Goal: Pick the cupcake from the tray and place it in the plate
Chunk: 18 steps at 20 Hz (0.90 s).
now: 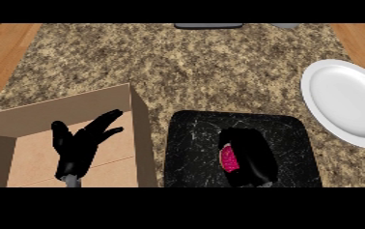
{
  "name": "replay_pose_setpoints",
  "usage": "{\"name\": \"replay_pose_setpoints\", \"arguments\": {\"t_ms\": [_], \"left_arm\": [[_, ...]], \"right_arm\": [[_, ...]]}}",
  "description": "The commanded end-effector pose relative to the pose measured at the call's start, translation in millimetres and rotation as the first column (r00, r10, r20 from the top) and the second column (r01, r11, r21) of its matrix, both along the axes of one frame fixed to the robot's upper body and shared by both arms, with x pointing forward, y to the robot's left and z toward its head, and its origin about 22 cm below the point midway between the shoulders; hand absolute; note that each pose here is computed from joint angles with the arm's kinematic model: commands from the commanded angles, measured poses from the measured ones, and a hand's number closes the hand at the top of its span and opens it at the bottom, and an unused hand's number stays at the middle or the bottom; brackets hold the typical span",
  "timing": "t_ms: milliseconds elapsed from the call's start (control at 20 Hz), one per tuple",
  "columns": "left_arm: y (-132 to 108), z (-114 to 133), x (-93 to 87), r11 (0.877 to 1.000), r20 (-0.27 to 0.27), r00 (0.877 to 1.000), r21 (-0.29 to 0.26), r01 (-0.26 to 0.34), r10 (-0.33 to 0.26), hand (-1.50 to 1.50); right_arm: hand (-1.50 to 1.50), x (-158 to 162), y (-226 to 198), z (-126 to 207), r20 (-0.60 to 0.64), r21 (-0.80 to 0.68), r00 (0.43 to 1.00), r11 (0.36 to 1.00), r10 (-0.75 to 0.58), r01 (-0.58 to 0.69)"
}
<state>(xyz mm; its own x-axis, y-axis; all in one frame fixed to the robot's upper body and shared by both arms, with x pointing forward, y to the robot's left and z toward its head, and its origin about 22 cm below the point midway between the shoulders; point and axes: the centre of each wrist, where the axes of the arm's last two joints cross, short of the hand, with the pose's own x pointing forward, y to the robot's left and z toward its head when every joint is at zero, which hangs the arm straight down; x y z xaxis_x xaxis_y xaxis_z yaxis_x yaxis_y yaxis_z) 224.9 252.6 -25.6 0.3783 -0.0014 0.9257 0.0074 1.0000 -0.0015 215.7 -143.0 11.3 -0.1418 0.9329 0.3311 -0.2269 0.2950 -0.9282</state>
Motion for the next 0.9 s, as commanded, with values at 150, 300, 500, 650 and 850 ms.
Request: {"name": "replay_pose_setpoints", "arguments": {"t_ms": [150, 300, 500, 650, 850], "left_arm": [[-15, 0, -5.6, 1.0, 0.0, 1.0, -0.001, -0.016, 0.016, 0.0], [17, -8, -2.4, 1.0, -0.01, 1.0, 0.011, -0.018, 0.018, 0.0], [-11, -1, 8.2, 1.0, 0.003, 1.0, 0.014, -0.009, 0.009, 0.0], [-12, 0, 1.3, 1.0, 0.002, 1.0, 0.003, -0.005, 0.005, 0.0], [-11, -11, -1.7, 1.0, -0.001, 1.0, 0.008, -0.009, 0.009, 0.0]], "right_arm": [[1.5, -15, 12, 34, 0.313, 0.205, 0.898, 0.946, -0.308, 0.253], [1.5, -28, 8, 42, 0.391, 0.261, 0.833, 0.915, -0.392, 0.308], [1.5, -38, -5, 51, 0.414, 0.407, 0.743, 0.837, -0.526, 0.366], [1.5, -37, -41, 65, 0.384, 0.502, 0.677, 0.758, -0.628, 0.417], [1.5, -27, -70, 47, 0.37, 0.592, 0.594, 0.674, -0.714, 0.442]]}}
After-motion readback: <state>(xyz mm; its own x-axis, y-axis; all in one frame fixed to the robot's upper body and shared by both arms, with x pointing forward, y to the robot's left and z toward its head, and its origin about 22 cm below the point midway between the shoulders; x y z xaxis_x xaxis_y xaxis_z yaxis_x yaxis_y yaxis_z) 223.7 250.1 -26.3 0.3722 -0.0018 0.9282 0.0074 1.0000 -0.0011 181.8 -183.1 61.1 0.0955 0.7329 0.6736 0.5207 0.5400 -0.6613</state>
